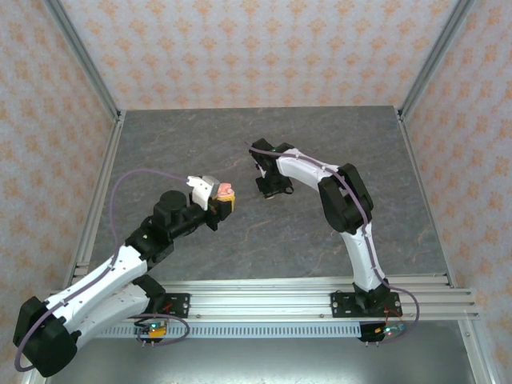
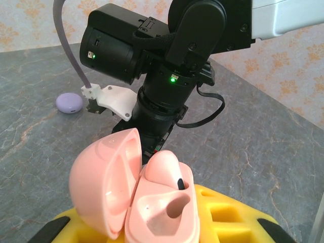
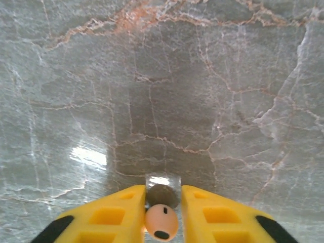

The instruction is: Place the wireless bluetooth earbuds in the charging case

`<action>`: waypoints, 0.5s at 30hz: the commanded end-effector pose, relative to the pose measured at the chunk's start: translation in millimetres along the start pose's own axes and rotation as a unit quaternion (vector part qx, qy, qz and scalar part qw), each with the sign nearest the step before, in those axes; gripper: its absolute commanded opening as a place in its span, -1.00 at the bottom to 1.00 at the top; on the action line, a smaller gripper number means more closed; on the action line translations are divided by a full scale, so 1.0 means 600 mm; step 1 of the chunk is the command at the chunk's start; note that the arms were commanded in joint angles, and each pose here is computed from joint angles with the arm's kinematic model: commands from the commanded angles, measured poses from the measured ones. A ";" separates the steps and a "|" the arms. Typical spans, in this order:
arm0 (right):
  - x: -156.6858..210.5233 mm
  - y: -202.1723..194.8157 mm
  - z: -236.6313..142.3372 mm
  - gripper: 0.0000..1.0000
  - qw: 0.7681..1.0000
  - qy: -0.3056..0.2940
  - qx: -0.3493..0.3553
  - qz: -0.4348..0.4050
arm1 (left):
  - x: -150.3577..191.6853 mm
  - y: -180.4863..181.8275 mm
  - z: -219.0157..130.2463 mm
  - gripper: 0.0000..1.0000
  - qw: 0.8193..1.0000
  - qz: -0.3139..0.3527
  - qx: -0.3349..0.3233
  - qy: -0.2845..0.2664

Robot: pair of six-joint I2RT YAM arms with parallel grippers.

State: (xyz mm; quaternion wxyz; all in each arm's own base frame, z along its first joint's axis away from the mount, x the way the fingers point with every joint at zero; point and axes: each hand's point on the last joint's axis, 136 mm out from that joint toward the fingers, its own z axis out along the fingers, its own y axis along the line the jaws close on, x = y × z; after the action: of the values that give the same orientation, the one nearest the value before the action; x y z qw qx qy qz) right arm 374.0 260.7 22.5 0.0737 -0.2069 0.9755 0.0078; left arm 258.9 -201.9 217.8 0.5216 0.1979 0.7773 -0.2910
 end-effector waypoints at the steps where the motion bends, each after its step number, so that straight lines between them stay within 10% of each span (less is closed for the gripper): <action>1: 0.035 -0.049 -0.007 -0.34 0.997 0.040 0.064 -0.015 | -0.014 0.001 0.001 -0.84 1.000 -0.007 0.002 -0.014; 15: 0.041 -0.024 -0.006 0.08 0.997 0.032 0.025 0.066 | -0.012 0.000 0.006 -0.84 1.000 -0.009 0.006 -0.010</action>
State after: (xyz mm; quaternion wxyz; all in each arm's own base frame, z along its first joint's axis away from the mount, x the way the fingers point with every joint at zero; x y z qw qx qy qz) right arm 373.2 250.5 22.7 0.0727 -0.1551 0.9852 -0.0034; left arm 261.3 -203.7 212.0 0.5138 0.1956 0.7829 -0.2914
